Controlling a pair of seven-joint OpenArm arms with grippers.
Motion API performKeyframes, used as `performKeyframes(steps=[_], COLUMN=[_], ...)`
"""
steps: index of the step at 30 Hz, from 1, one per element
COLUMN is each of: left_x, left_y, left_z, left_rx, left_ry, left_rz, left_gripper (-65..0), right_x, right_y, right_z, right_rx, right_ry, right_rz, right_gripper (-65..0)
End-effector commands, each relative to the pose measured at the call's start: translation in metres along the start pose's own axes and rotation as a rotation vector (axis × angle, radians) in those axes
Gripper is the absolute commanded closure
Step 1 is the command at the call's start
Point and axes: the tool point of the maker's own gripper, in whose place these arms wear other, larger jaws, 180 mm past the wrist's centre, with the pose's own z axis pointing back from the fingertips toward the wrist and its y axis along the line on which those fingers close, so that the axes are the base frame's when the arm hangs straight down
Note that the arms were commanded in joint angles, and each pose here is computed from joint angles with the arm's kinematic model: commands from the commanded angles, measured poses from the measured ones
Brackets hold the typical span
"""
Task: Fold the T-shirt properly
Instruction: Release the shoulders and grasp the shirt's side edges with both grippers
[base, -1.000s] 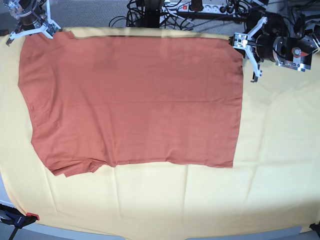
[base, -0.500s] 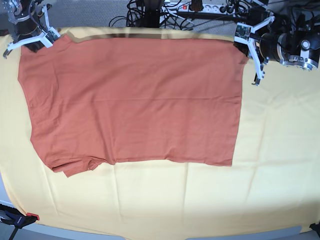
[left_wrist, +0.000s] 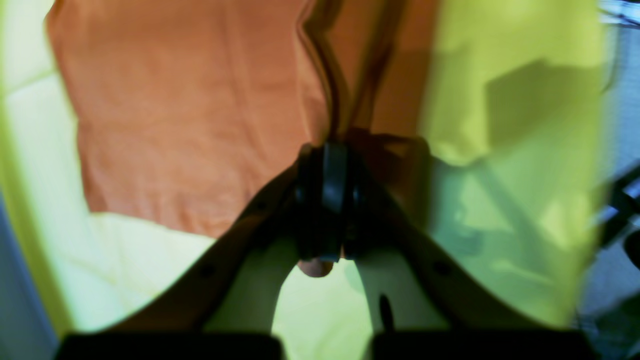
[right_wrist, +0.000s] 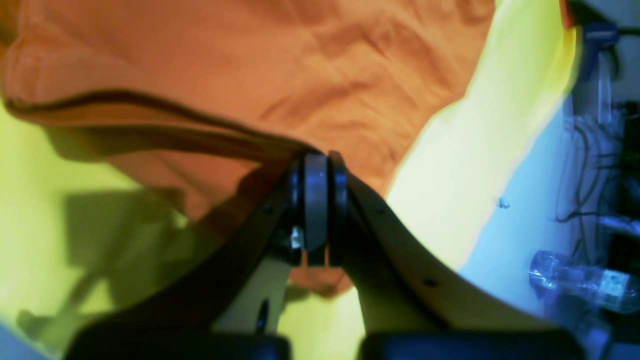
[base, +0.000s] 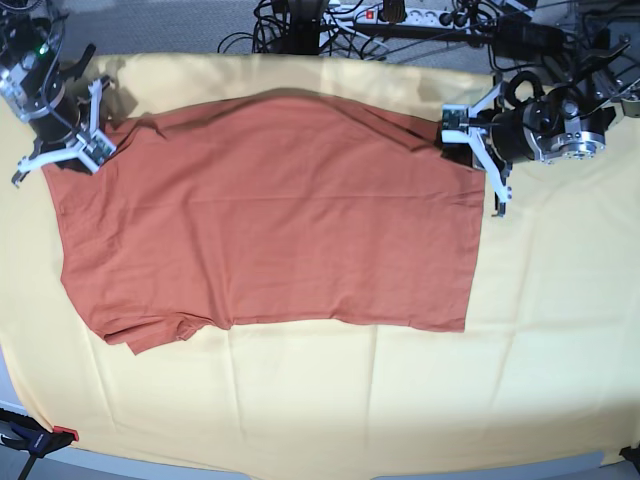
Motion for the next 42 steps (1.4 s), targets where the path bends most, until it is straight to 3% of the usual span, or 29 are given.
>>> performKeyframes(steps=[1, 4, 7, 13, 18, 22, 23, 26, 28, 29, 31, 37, 42], left_x=[-0.002, -0.006, -0.005, -0.007, -0.011, -0.012, -0.012, -0.015, -0.018, -0.019, -0.026, -0.038, -0.058], left_y=[0.014, 0.027, 0.030, 0.032, 0.050, 0.052, 0.051, 0.053, 0.054, 0.057, 0.063, 0.079, 0.129], left_z=[0.003, 0.000, -0.001, -0.001, 0.003, 0.004, 0.004, 0.005, 0.007, 0.008, 0.011, 0.019, 0.039], left_rx=[0.053, 0.129, 0.145, 0.157, 0.258, 0.268, 0.265, 0.273, 0.277, 0.282, 0.298, 0.387, 0.588], left_ry=[0.006, 0.023, 0.023, 0.031, 0.054, 0.058, 0.059, 0.074, 0.089, 0.094, 0.130, 0.168, 0.150], left_rz=[-0.010, -0.010, -0.011, -0.014, 0.001, 0.000, -0.003, -0.024, -0.034, -0.037, -0.031, 0.130, 0.317], left_gripper=[0.0, 0.0, 0.0, 0.0, 0.0, 0.0, 0.0, -20.0, -32.6, -35.3, -35.5, -35.4, -35.4], right_x=[0.004, 0.000, -0.003, -0.011, -0.011, -0.011, -0.011, -0.010, -0.006, -0.005, -0.002, -0.001, 0.004], right_y=[-0.016, -0.033, -0.045, -0.054, -0.053, -0.053, -0.054, -0.053, -0.057, -0.061, -0.074, -0.087, -0.094], right_z=[-0.003, -0.017, -0.025, -0.035, -0.035, -0.035, -0.035, -0.035, -0.035, -0.035, -0.034, -0.032, -0.031], right_rx=[-0.027, -0.034, -0.034, -0.026, -0.021, -0.022, -0.022, -0.018, -0.023, -0.033, -0.069, -0.099, -0.138], right_ry=[-0.021, -0.011, -0.010, -0.002, -0.004, -0.004, -0.003, -0.005, -0.012, -0.008, 0.010, 0.047, 0.019], right_rz=[0.000, -0.030, -0.060, -0.123, -0.133, -0.133, -0.132, -0.126, -0.120, -0.118, -0.123, -0.122, -0.149], right_gripper=[0.0, 0.0, 0.0, 0.0, 0.0, 0.0, -6.9, -28.1, -34.1, -34.5, -34.5, -34.5, -34.5])
